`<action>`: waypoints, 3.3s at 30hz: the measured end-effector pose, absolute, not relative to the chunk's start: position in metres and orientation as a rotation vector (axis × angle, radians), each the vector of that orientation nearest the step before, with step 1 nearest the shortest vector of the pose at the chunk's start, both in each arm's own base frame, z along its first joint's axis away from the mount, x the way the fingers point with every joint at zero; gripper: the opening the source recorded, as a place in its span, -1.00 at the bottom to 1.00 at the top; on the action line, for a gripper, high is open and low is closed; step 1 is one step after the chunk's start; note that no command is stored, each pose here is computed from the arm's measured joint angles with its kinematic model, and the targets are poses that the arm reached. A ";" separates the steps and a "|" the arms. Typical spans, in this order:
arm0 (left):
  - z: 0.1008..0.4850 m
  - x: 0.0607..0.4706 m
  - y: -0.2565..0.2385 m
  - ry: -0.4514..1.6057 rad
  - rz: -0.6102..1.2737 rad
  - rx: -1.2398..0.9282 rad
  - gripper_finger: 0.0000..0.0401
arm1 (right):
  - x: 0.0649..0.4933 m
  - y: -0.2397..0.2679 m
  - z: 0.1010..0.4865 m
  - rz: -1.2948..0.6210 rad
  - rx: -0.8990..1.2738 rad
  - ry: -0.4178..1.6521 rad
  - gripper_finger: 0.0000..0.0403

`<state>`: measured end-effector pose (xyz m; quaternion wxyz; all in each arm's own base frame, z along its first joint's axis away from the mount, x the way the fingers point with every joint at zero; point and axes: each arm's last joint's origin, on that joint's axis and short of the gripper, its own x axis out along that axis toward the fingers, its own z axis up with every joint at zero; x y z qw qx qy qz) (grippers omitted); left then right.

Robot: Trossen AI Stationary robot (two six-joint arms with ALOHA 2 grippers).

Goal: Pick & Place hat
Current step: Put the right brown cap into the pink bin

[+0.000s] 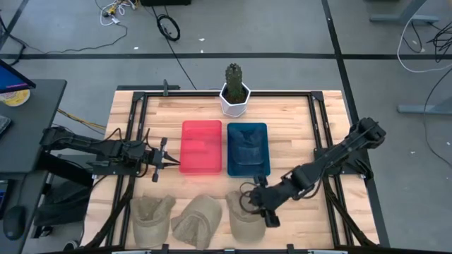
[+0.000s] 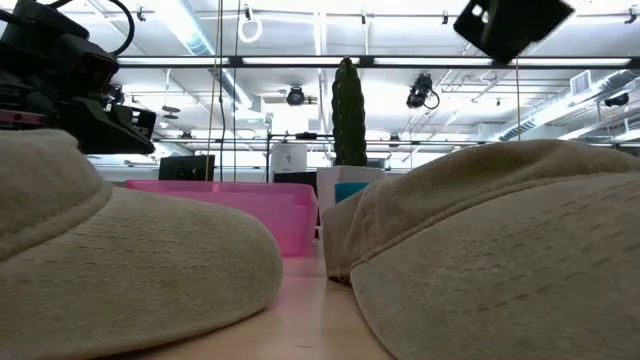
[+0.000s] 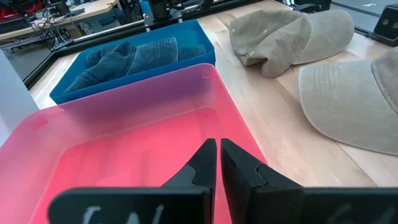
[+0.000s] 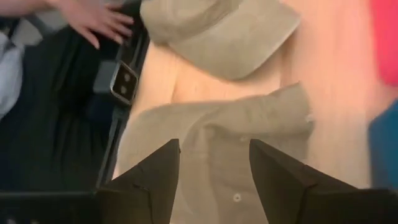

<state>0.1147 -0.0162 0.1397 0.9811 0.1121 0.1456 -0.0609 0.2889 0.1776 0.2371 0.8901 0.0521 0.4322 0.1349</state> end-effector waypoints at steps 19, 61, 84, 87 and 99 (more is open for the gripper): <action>0.140 0.115 -0.016 0.291 -0.123 0.226 -0.86 | 0.310 0.203 0.156 0.326 0.108 1.096 -0.03; 0.140 0.115 -0.016 0.290 -0.123 0.225 -0.86 | 0.366 0.085 0.281 0.303 -0.028 0.838 -1.00; 0.140 0.115 -0.016 0.291 -0.123 0.225 -0.86 | 0.416 -0.013 0.259 0.255 -0.193 0.600 -1.00; 0.140 0.115 -0.016 0.290 -0.123 0.226 -0.86 | 0.422 -0.015 0.244 0.274 -0.232 0.618 -1.00; 0.140 0.115 -0.016 0.291 -0.123 0.225 -0.86 | 0.434 -0.032 0.209 0.340 -0.283 0.658 -1.00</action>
